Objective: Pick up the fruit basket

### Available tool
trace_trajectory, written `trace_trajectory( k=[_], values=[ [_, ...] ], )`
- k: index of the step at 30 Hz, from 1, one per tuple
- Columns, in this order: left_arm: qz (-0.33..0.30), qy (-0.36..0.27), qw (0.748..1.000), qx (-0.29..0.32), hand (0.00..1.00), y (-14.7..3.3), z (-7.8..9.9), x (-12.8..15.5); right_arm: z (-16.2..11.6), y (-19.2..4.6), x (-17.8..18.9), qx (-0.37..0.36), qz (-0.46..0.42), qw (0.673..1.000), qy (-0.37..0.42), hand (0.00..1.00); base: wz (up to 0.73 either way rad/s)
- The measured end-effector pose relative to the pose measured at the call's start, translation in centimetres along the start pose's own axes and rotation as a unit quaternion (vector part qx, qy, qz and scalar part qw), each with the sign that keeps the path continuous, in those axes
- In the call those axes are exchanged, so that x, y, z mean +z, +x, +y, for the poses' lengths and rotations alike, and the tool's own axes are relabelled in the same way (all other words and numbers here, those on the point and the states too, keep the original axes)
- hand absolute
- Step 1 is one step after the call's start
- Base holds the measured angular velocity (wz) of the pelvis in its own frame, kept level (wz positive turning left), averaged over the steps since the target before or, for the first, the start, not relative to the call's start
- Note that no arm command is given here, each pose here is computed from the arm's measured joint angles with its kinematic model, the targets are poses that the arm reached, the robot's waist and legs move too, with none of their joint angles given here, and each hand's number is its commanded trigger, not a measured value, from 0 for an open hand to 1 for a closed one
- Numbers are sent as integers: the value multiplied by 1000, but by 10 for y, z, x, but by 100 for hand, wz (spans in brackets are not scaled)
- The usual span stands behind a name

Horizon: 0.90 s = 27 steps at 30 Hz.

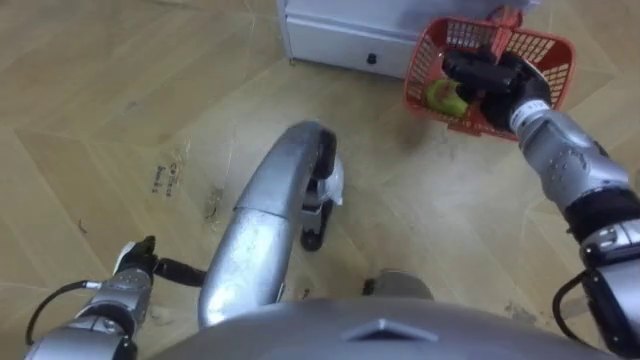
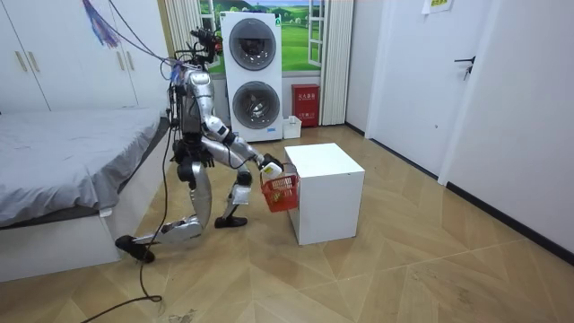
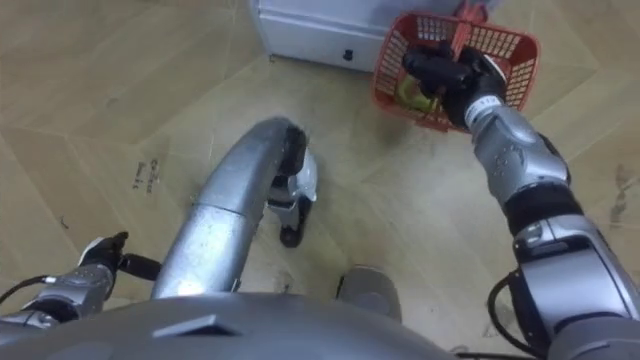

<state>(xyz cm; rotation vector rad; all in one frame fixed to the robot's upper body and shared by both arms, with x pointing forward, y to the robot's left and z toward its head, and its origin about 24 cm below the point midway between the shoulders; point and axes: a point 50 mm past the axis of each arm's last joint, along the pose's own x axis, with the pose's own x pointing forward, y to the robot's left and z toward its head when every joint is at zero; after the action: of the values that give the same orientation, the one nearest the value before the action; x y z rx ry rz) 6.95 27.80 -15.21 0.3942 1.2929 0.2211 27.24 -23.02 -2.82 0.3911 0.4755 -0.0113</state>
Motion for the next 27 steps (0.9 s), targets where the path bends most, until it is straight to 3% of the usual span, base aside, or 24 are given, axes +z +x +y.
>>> trace_trajectory(
  k=[8, 27],
  values=[
    [7, 19, 999, 30, 0, -4, 3, -18, 17, -9, -18, 52, 6, 999, -12, 100, -41],
    [32, 41, 998, 37, 0, -11, -9, -35, 60, -19, 14, 149, -66, 985, -52, 100, -10]
  ],
)
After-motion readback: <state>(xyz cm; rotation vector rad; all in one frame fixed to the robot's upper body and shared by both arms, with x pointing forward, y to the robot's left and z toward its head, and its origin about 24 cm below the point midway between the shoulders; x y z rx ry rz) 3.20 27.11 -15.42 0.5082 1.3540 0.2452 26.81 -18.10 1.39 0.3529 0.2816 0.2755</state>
